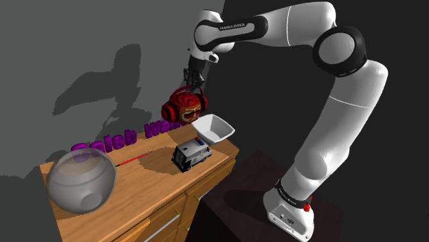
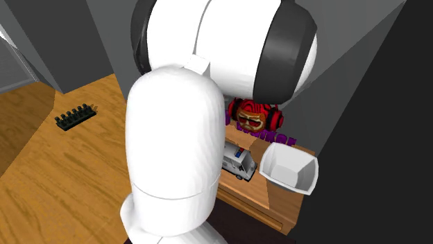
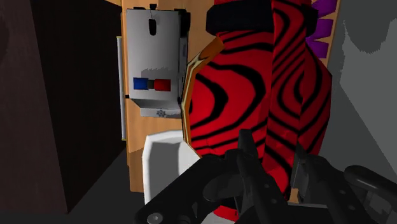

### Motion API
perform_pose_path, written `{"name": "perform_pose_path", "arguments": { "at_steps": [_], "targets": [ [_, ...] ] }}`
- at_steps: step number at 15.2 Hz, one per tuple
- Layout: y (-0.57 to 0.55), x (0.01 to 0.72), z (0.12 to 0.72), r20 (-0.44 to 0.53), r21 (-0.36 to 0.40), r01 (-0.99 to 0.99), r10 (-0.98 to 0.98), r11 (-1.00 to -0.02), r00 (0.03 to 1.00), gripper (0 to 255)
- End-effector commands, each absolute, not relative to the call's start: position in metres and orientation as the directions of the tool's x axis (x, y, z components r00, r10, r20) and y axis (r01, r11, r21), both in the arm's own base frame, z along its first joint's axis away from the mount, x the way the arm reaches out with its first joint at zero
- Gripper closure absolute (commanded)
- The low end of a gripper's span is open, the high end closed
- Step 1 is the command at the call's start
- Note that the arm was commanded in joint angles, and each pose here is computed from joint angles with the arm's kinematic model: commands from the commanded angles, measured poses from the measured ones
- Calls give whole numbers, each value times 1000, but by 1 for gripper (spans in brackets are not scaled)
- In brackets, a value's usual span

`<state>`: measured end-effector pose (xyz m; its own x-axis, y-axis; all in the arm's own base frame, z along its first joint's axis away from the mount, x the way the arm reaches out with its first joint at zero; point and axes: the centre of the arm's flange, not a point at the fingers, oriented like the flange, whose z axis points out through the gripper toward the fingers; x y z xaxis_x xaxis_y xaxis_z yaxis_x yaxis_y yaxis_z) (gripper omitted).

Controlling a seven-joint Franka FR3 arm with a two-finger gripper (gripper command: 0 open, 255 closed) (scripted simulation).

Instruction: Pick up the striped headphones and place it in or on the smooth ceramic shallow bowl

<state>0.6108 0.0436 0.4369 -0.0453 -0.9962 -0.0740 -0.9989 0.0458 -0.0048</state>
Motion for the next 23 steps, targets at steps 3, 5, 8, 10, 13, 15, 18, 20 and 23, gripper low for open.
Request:
{"name": "perform_pose_path", "arguments": {
  "at_steps": [3, 5, 8, 10, 13, 15, 18, 20, 23],
  "targets": [
    [-7, 596, 449, -74, -10, -999, -996, 45, -44, 255],
    [-32, 589, 454, -74, -10, -999, -996, 45, -44, 255],
    [-69, 579, 462, -74, -10, -999, -996, 45, -44, 255],
    [-94, 572, 468, -74, -10, -999, -996, 45, -44, 255],
    [-132, 562, 476, -74, -10, -999, -996, 45, -44, 255],
    [-157, 555, 481, -74, -10, -999, -996, 45, -44, 255],
    [-187, 547, 488, -74, -10, -999, -996, 45, -44, 255],
    [-187, 547, 478, -74, -10, -999, -996, 45, -44, 255],
    [-187, 547, 462, -74, -10, -999, -996, 45, -44, 255]
  ]
}}
